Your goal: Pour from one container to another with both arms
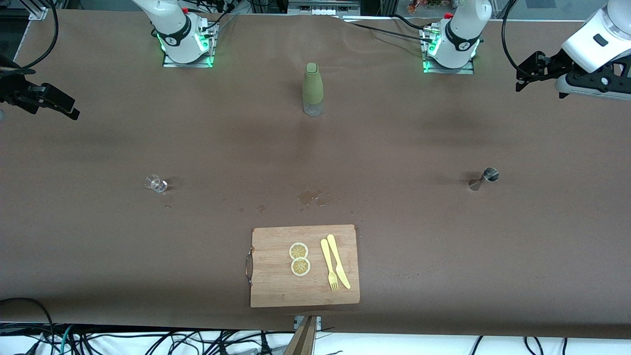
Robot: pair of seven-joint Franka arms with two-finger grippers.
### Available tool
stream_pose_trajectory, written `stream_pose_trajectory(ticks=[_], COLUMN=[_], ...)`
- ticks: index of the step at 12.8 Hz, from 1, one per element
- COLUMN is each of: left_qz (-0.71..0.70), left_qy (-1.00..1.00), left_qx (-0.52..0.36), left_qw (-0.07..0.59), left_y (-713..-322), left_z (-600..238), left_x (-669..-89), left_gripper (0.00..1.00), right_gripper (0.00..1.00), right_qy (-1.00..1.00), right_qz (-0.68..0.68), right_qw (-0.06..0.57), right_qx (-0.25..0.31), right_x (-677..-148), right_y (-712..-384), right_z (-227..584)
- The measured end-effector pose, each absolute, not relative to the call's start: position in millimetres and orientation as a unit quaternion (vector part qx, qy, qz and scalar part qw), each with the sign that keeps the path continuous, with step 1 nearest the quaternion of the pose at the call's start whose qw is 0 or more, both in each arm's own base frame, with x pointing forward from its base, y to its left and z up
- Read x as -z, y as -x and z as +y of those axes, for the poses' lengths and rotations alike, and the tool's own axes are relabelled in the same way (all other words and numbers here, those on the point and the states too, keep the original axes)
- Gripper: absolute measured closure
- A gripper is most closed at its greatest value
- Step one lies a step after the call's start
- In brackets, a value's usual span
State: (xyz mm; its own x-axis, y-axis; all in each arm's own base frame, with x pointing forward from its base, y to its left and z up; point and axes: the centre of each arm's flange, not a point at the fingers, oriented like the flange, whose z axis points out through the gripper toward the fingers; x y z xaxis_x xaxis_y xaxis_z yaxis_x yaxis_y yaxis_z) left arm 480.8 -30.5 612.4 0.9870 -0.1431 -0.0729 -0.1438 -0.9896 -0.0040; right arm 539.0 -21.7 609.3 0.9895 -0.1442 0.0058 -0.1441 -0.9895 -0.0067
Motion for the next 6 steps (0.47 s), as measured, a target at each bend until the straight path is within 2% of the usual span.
stream_pose_trajectory(ticks=[6], left_qz=[0.069], left_qy=[0.997], left_qx=[-0.029], left_qw=[0.005], left_y=[-480.4], left_z=[-28.0], left_x=[-615.1], left_gripper=[0.00], right_gripper=[0.00], right_qy=[0.997], right_qz=[0.071], right_qw=[0.003], right_qx=[0.009], right_x=[-609.5], right_y=[-540.9], right_z=[-20.5])
